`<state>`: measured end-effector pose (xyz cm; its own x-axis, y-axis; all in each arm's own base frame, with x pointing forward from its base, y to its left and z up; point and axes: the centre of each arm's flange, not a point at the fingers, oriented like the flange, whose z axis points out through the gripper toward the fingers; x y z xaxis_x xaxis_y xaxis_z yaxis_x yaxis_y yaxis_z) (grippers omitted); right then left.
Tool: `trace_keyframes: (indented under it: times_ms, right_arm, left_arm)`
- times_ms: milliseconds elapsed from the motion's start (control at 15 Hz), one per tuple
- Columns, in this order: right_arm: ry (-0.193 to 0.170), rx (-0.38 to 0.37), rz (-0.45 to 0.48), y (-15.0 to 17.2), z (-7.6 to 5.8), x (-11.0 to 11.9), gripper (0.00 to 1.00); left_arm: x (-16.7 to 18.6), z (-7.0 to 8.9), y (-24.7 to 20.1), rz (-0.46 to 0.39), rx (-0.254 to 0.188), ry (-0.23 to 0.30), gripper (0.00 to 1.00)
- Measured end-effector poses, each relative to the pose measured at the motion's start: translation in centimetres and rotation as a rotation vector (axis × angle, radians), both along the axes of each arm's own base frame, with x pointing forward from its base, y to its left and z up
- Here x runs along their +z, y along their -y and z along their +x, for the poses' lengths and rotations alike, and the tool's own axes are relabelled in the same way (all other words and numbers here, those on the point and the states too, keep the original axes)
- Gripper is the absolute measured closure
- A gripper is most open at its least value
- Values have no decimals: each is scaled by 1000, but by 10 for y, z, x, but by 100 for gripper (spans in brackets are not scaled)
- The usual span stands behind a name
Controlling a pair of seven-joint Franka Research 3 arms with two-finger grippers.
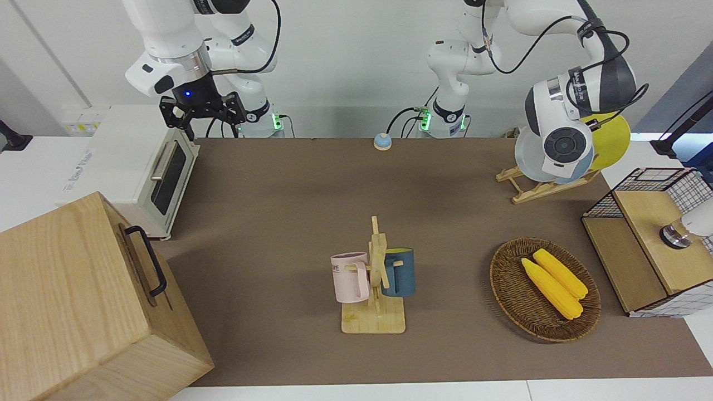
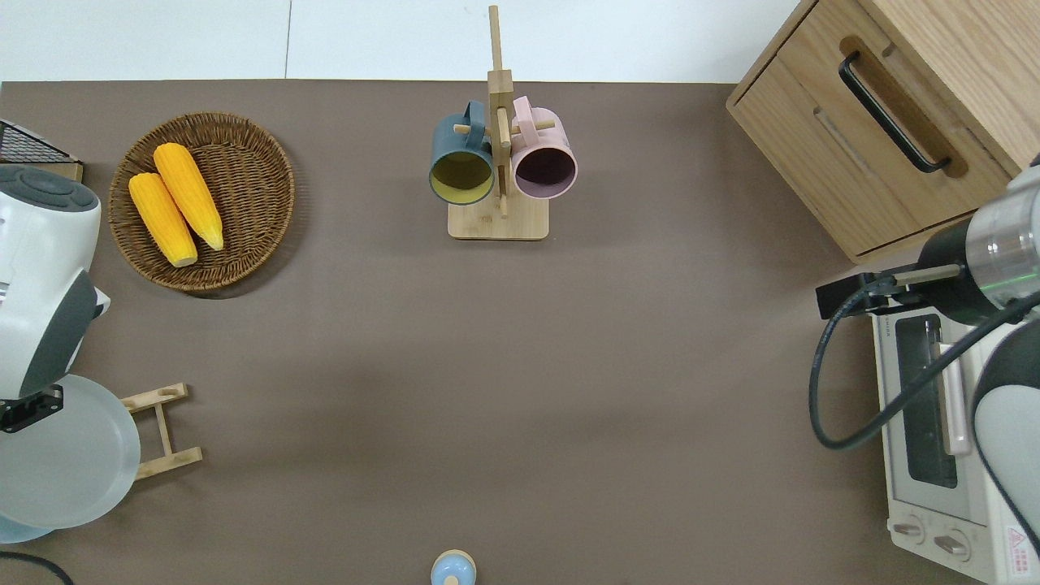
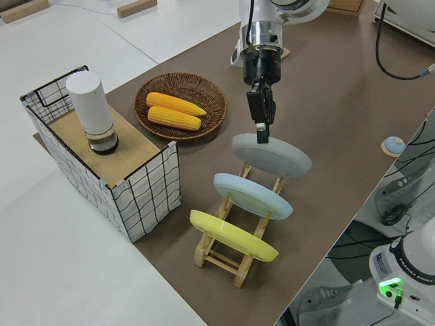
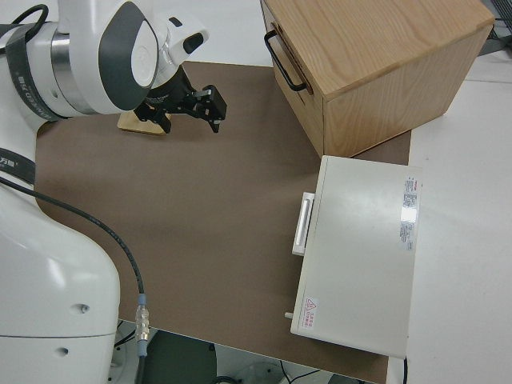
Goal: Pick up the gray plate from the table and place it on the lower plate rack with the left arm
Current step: 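Carry the gray plate with the left gripper toward the wooden rack, then lower the gray plate upright into the lower slot of the rack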
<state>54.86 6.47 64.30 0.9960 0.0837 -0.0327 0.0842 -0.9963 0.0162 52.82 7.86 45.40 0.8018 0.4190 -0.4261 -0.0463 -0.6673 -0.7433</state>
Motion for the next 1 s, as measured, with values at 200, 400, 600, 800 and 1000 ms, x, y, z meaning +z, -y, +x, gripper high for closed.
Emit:
trace_keyframes:
  times_ms: [200, 400, 600, 800, 1000]
  right_arm:
    - [0, 0, 0, 0, 0, 0, 1]
    - [0, 0, 0, 0, 0, 0, 1]
    - [0, 0, 0, 0, 0, 0, 1]
    - [0, 0, 0, 0, 0, 0, 1]
    - [0, 0, 0, 0, 0, 0, 1]
  left_arm:
    - [-24, 8, 3, 20, 0, -11, 99]
    - [-35, 13, 6, 35, -1, 5, 99]
    - [-41, 18, 23, 35, -35, 13, 99]
    - [-41, 20, 55, 67, -84, 29, 99]
    - [-39, 19, 72, 111, -105, 35, 99]
